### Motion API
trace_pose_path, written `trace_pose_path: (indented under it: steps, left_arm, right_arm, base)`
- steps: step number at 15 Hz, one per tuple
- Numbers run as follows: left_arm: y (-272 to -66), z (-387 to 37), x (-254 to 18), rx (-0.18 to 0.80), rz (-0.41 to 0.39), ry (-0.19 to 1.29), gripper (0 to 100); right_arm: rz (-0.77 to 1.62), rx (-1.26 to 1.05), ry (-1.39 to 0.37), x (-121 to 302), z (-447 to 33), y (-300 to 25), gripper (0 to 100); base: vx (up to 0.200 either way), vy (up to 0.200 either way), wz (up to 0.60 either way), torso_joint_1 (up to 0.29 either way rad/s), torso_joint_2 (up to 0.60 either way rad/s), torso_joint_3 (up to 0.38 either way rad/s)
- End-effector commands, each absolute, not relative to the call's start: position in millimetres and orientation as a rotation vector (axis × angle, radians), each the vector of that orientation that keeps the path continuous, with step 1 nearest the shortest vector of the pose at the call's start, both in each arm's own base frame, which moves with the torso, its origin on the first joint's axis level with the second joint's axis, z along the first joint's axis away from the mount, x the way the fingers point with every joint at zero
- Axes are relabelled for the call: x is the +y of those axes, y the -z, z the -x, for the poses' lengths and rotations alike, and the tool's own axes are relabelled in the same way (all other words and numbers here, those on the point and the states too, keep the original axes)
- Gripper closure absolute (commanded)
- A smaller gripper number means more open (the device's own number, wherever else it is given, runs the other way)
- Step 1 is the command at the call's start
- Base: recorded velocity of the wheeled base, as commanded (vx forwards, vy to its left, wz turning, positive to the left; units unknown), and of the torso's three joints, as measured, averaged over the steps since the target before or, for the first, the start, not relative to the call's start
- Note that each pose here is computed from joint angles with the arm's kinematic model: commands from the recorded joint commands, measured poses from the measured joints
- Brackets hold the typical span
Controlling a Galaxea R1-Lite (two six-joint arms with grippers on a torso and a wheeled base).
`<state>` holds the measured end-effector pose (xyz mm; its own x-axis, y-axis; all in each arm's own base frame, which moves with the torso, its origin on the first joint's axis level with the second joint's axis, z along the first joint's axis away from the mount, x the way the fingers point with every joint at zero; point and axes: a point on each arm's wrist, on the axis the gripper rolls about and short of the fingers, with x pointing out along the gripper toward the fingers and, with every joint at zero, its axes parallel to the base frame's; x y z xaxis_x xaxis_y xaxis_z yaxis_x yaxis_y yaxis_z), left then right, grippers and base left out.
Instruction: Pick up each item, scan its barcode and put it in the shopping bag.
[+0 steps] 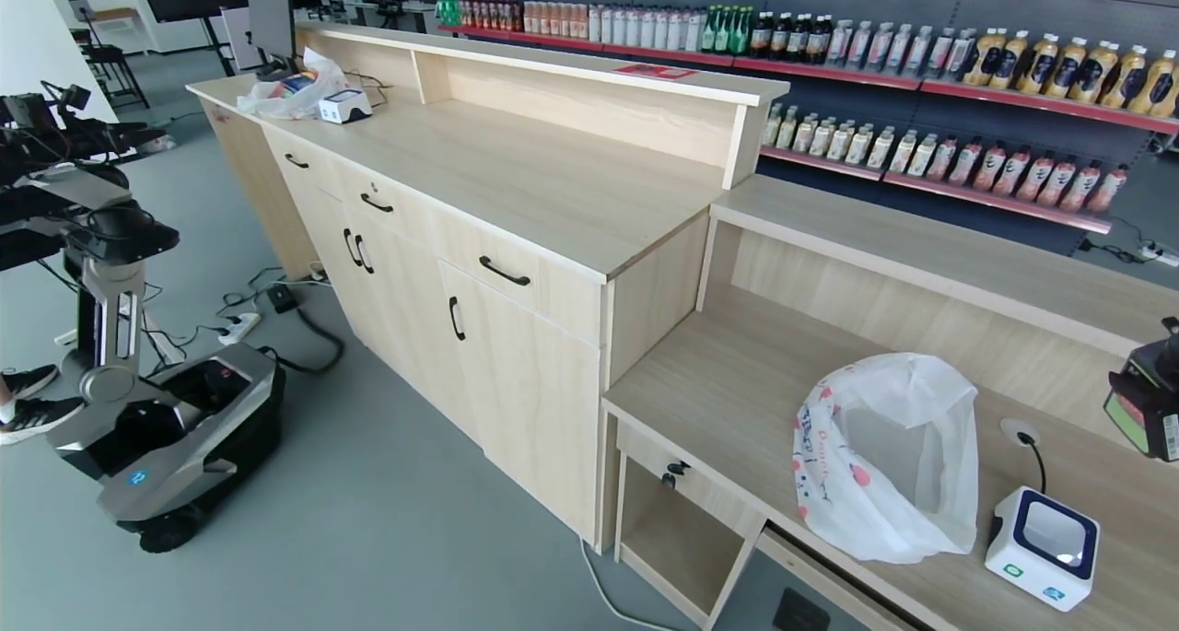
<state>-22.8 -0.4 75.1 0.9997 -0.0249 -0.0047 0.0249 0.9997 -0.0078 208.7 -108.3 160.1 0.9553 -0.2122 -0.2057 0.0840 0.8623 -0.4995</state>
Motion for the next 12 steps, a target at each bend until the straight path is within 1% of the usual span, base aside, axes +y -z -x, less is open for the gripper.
trace_pose_path:
  steps: [1, 4, 6, 9, 12]
  left_arm:
    - [-75, 23, 0, 0.006, 0.009, 0.023, 0]
    - [-75, 23, 0, 0.006, 0.008, 0.025, 0]
    - [-75, 23, 0, 0.006, 0.008, 0.025, 0]
    - [-75, 23, 0, 0.006, 0.009, 0.025, 0]
    - [-75, 23, 0, 0.006, 0.008, 0.025, 0]
  right_arm:
    - [0.4, 0.385, 0.121, -126, -246, -121, 100]
    - [0.357, 0.474, 0.03, -119, -273, -83, 100]
    - [0.342, 0.446, -0.014, -112, -305, -63, 100]
    - [0.337, 0.405, -0.058, -107, -353, -42, 100]
    - [0.345, 0.377, -0.064, -110, -379, -16, 100]
  base:
    - [0.0, 0.0, 0.0, 0.0, 0.0, 0.0]
    - [0.0, 0.0, 0.0, 0.0, 0.0, 0.0]
    - [0.0, 0.0, 0.0, 0.0, 0.0, 0.0]
    - [0.0, 0.0, 0.0, 0.0, 0.0, 0.0]
    - [0.0, 0.0, 0.0, 0.0, 0.0, 0.0]
